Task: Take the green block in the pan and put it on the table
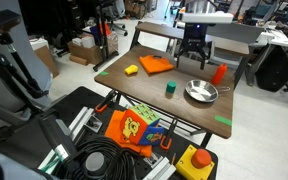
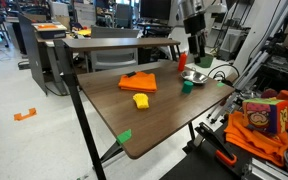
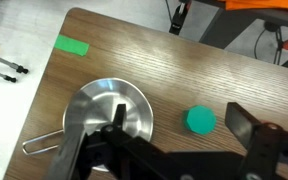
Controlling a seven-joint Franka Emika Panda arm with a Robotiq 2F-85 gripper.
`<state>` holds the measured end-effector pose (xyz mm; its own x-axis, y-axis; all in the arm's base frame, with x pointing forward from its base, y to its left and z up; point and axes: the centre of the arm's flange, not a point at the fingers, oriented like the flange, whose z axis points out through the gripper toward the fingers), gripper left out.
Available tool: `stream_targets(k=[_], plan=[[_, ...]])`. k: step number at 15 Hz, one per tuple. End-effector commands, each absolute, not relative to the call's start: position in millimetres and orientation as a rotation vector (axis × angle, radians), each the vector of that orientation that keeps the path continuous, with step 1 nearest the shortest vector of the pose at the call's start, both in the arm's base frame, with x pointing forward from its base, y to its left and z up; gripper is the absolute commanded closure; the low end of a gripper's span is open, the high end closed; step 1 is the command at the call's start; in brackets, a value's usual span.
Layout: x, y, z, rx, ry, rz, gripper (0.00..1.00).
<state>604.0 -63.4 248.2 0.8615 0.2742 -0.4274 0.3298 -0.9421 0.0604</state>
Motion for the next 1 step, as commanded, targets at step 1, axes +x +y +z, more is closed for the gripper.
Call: stream_targets(k=[1], plan=[[584.2, -100.3, 271.4, 3.050, 0.229, -0.578, 0.00]])
